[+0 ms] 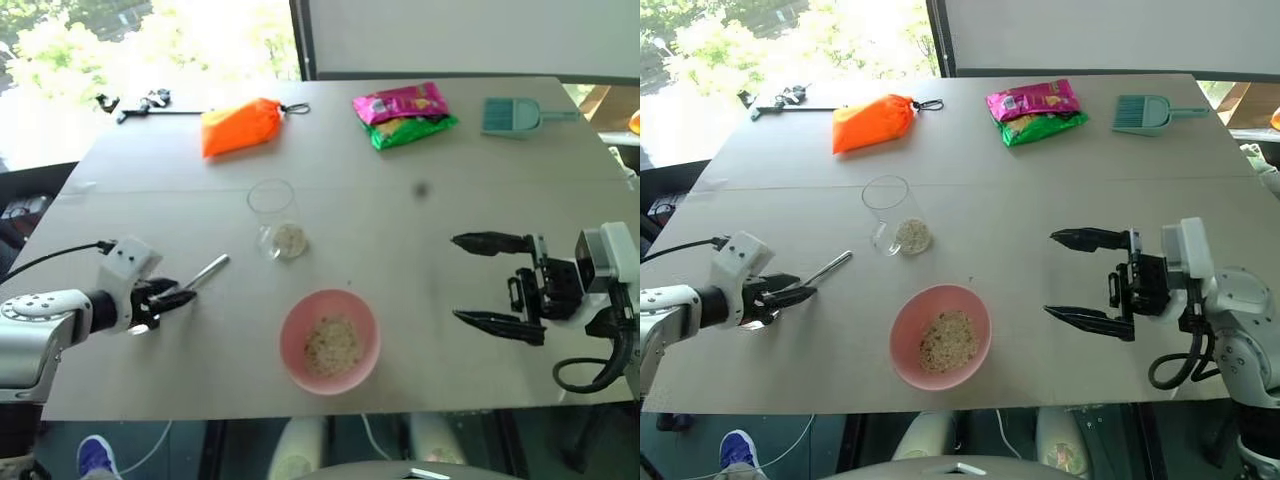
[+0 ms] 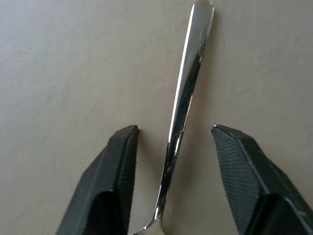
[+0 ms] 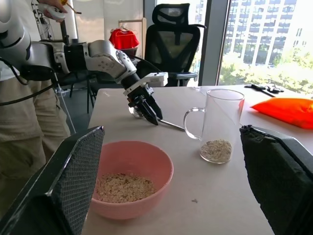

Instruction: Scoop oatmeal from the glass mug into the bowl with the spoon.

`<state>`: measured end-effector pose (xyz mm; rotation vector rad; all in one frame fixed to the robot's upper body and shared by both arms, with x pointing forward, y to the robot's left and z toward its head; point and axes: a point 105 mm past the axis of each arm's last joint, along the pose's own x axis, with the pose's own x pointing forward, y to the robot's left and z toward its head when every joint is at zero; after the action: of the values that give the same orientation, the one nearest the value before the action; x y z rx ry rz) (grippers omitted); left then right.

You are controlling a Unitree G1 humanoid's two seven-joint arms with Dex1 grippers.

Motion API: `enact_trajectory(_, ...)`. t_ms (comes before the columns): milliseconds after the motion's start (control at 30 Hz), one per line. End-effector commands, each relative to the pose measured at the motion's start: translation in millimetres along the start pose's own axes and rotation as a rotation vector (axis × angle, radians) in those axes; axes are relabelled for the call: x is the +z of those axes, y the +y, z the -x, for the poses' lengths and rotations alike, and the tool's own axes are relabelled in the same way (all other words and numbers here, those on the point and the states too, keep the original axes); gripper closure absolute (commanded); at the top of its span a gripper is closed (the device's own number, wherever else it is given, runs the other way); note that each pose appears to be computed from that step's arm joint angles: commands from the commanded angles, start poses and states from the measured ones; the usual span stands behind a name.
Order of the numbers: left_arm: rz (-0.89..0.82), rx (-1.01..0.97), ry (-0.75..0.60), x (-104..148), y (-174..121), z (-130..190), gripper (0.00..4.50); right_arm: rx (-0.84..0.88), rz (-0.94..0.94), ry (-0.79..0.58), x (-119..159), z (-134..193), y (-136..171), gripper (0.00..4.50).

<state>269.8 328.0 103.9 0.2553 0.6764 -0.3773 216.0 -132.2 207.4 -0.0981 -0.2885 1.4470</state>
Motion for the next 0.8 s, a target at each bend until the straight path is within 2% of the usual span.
enact_trajectory(33,0.073,-0.031,0.068,-19,-4,-10,3.95,0.015,0.035,-0.008,8,-8,3,0.0)
enact_trajectory(67,0.08,-0.031,0.054,-17,-3,-11,4.42,0.01,0.035,-0.006,8,-9,3,0.0)
enact_trajectory(200,0.079,0.006,-0.031,-4,4,-7,4.42,-0.008,0.015,0.008,8,-13,2,0.0)
enact_trajectory(367,0.112,0.075,-0.282,31,13,12,4.42,-0.049,-0.054,0.041,4,-22,-5,0.0)
enact_trajectory(467,0.085,0.126,-0.485,63,14,35,4.42,-0.17,-0.076,-0.005,10,-24,-25,0.0)
enact_trajectory(567,-0.009,0.152,-0.649,101,-2,60,4.42,-0.301,0.019,0.01,17,-30,-42,0.0)
enact_trajectory(700,-0.089,0.116,-0.848,155,-29,89,4.42,-0.326,-0.008,-0.044,36,-46,-51,0.0)
enact_trajectory(800,-0.235,0.024,-0.958,203,-66,101,4.42,-0.47,0.016,0.029,51,-52,-76,0.0)
